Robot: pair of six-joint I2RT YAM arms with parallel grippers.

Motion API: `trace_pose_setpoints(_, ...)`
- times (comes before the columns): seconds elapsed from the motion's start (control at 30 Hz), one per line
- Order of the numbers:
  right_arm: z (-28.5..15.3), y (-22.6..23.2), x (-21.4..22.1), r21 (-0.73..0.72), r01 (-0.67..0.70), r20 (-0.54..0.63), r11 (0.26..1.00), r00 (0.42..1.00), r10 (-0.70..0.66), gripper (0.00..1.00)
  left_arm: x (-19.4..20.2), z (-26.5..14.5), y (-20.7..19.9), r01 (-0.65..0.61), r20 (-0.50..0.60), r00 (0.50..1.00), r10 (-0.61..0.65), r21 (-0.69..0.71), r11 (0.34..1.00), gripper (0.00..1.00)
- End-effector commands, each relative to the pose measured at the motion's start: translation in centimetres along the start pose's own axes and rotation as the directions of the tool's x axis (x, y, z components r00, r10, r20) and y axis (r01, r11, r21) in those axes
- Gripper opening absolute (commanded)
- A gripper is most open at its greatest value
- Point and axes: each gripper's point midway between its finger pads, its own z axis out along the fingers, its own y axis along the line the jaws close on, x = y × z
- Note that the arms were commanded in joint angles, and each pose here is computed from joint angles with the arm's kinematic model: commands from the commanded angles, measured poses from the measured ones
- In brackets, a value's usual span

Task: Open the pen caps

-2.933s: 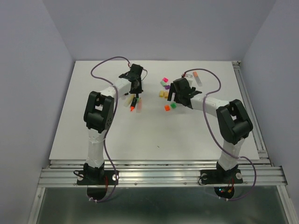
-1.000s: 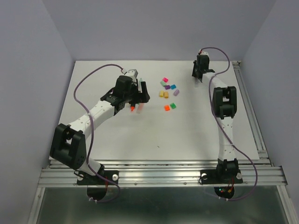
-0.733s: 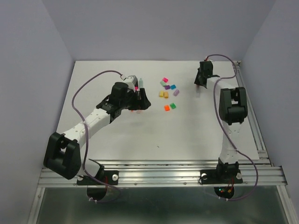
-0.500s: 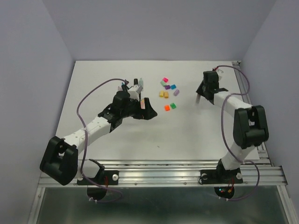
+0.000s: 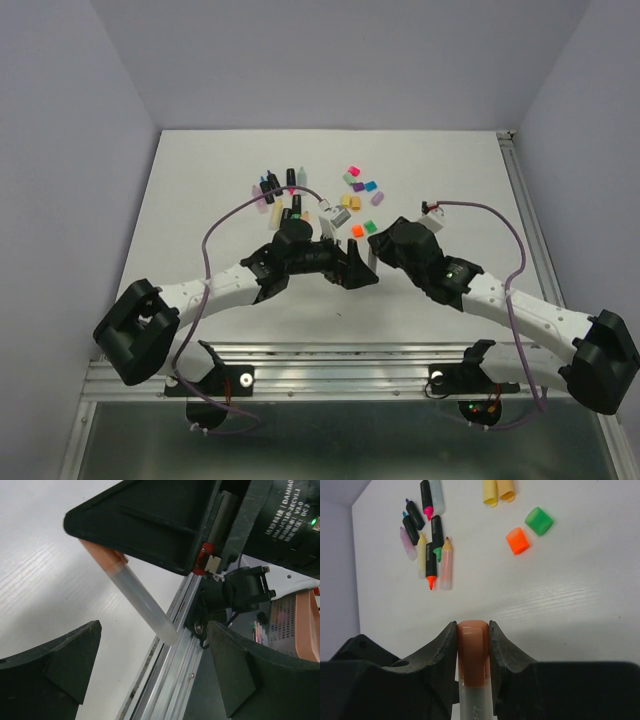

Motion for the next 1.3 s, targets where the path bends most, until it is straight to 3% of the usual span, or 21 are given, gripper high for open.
trace_pose_setpoints(0.0,-1.0,1.1,0.3,-0.012,-0.102,0.022,0.995,0.995,0.102,0.01,-1.0,1.2,-1.5,-0.020,0.057,0.998,0.017,0.048,0.999,0.99)
trace_pose_setpoints(0.13,-1.4,1.6,1.0,0.015,-0.150,0.010,0.989,0.989,0.150,0.01,-0.8,2.4,-0.6,-0.006,0.047,0.999,0.006,0.000,1.000,0.99)
trace_pose_setpoints(0.2,-1.6,1.9,1.2,0.022,-0.155,0.004,0.988,0.988,0.155,0.01,-0.6,2.8,-0.1,-0.007,0.033,0.999,0.008,-0.022,1.000,0.91)
trace_pose_setpoints(0.27,-1.7,2.3,1.2,0.027,-0.168,0.011,0.985,0.986,0.167,0.01,-0.4,3.0,-0.1,-0.008,0.025,1.000,0.009,-0.025,1.000,0.74)
trace_pose_setpoints(0.33,-1.8,2.7,1.5,0.013,-0.176,0.005,0.984,0.984,0.176,0.01,-0.2,3.2,0.2,-0.004,0.019,1.000,0.005,-0.033,0.999,0.63)
trace_pose_setpoints(0.37,-1.9,3.3,2.0,-0.008,-0.176,-0.014,0.984,0.984,0.175,0.01,-0.3,3.3,0.2,0.000,0.022,1.000,0.001,-0.038,0.999,0.50)
trace_pose_setpoints(0.47,-1.8,3.8,2.6,-0.015,-0.175,-0.031,0.985,0.984,0.174,0.01,-0.4,3.6,0.3,0.007,0.022,1.000,-0.006,-0.040,0.999,0.34)
trace_pose_setpoints(0.5,-1.7,3.9,2.8,-0.012,-0.169,-0.034,0.985,0.985,0.169,0.01,-0.4,3.7,0.1,0.005,0.018,1.000,-0.005,-0.032,0.999,0.23)
trace_pose_setpoints(0.53,-1.7,4.0,3.0,-0.012,-0.168,-0.038,0.986,0.985,0.168,0.01,-0.5,3.7,0.0,0.002,0.016,1.000,-0.002,-0.029,1.000,0.18)
trace_pose_setpoints(0.57,-1.6,4.0,3.0,-0.010,-0.173,-0.034,0.985,0.984,0.172,0.01,-0.4,3.8,0.0,0.003,0.012,1.000,-0.003,-0.027,1.000,0.04)
trace_pose_setpoints(0.6,-1.7,4.0,3.1,-0.010,-0.172,-0.035,0.985,0.985,0.171,0.01,-0.4,3.7,0.0,0.003,0.012,1.000,-0.003,-0.027,1.000,0.00)
trace_pose_setpoints(0.77,-1.8,4.0,3.1,-0.021,-0.185,-0.024,0.982,0.983,0.185,0.06,-0.3,3.3,0.2,0.014,0.024,1.000,-0.013,-0.042,0.999,0.00)
trace_pose_setpoints(0.83,-2.1,4.3,2.8,-0.044,-0.180,-0.025,0.983,0.983,0.179,0.23,-0.6,2.8,0.0,0.018,0.044,0.999,-0.016,-0.046,0.999,0.00)
trace_pose_setpoints(0.87,-2.1,4.1,3.1,-0.059,-0.167,-0.033,0.984,0.986,0.165,0.42,-0.5,2.5,0.0,0.023,0.047,0.999,-0.021,-0.050,0.998,0.00)
trace_pose_setpoints(0.97,-2.9,5.0,3.1,-0.144,-0.164,-0.054,0.976,0.986,0.157,0.62,-1.3,1.6,-0.8,0.022,0.090,0.996,-0.018,-0.039,0.999,0.00)
trace_pose_setpoints(1.07,-4.0,6.8,2.8,-0.258,-0.145,-0.076,0.955,0.989,0.130,0.75,-1.2,0.6,-1.5,0.033,0.111,0.993,-0.031,-0.015,0.999,0.00)
trace_pose_setpoints(1.27,-5.3,8.5,2.5,-0.392,-0.138,-0.077,0.910,0.990,0.117,0.88,-1.8,-1.4,-3.7,0.046,0.158,0.986,-0.054,0.057,0.997,0.00)
